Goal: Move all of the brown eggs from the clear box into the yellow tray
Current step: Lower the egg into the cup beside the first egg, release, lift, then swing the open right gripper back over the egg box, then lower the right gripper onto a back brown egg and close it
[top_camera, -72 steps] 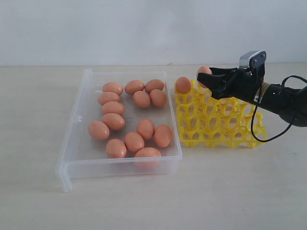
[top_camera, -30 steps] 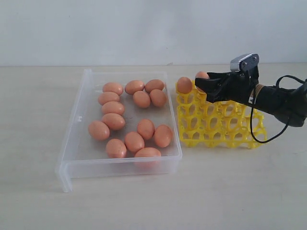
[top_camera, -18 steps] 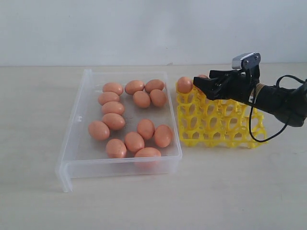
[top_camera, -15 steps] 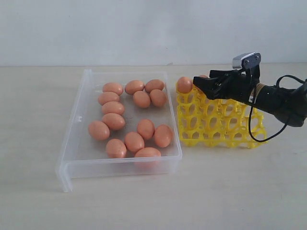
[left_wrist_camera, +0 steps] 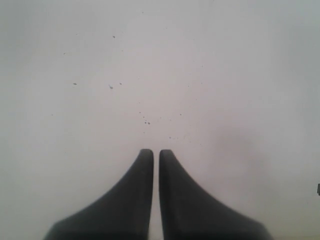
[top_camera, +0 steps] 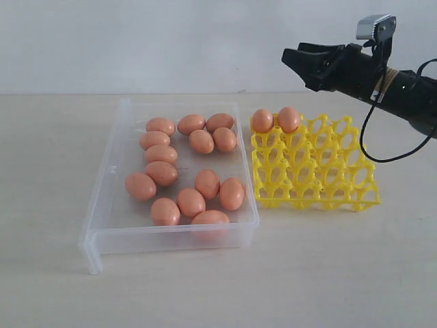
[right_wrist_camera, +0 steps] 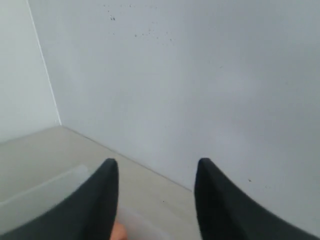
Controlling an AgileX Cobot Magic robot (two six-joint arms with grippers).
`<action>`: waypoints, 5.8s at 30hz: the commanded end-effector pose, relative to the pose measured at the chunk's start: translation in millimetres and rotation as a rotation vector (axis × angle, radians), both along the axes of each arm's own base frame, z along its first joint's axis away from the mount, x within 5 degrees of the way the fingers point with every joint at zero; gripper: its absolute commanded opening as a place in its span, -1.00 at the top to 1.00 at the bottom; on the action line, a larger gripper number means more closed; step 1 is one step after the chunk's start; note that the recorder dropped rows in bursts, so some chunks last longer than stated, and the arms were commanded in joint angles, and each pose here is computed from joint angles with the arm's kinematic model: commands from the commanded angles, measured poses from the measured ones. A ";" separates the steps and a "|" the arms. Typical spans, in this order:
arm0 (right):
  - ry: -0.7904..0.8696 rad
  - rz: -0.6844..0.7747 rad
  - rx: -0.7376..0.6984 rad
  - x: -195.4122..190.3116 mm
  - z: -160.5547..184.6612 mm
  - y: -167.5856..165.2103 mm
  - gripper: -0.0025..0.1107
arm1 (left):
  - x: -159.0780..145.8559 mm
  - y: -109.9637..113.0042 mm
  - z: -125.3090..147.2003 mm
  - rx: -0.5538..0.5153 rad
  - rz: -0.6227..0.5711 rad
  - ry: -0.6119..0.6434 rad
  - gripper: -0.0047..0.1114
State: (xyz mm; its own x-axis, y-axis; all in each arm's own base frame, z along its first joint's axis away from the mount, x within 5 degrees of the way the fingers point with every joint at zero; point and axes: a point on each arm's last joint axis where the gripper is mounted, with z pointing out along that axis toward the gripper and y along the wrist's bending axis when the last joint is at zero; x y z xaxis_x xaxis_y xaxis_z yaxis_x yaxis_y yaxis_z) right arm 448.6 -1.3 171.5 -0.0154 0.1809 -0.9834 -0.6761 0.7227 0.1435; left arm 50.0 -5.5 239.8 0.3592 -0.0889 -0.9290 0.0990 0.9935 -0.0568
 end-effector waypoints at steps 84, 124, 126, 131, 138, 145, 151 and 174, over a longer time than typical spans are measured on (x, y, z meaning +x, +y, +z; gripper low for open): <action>-0.571 -0.421 -0.209 -321.7 94.4 34.7 0.96 | 0.1 0.0 -1.6 -0.011 -0.006 0.005 0.84; 0.428 0.062 -0.448 -50.9 60.2 201.6 0.26 | 0.2 0.1 -2.1 -0.011 -0.005 0.010 0.84; 0.378 -0.024 -0.488 -34.4 59.4 197.0 0.12 | 0.2 0.1 -2.1 -0.011 -0.005 0.010 0.84; 0.303 -0.073 -0.609 -9.3 42.0 184.9 0.11 | 0.2 0.1 -2.1 -0.011 -0.005 0.010 0.84; 0.030 0.238 -0.634 -21.2 39.5 200.3 0.75 | 0.2 0.1 -2.1 -0.011 -0.005 0.010 0.84; -0.253 0.012 -0.622 -15.1 52.8 224.7 0.96 | 0.2 0.1 -1.9 -0.011 -0.005 0.008 0.84; -0.294 -0.522 -0.487 -8.8 50.9 231.9 0.96 | 0.1 0.0 -1.7 -0.011 -0.006 0.006 0.84; 0.753 0.018 -0.931 51.0 14.2 211.8 0.07 | 0.1 0.0 -1.6 -0.011 -0.006 0.005 0.84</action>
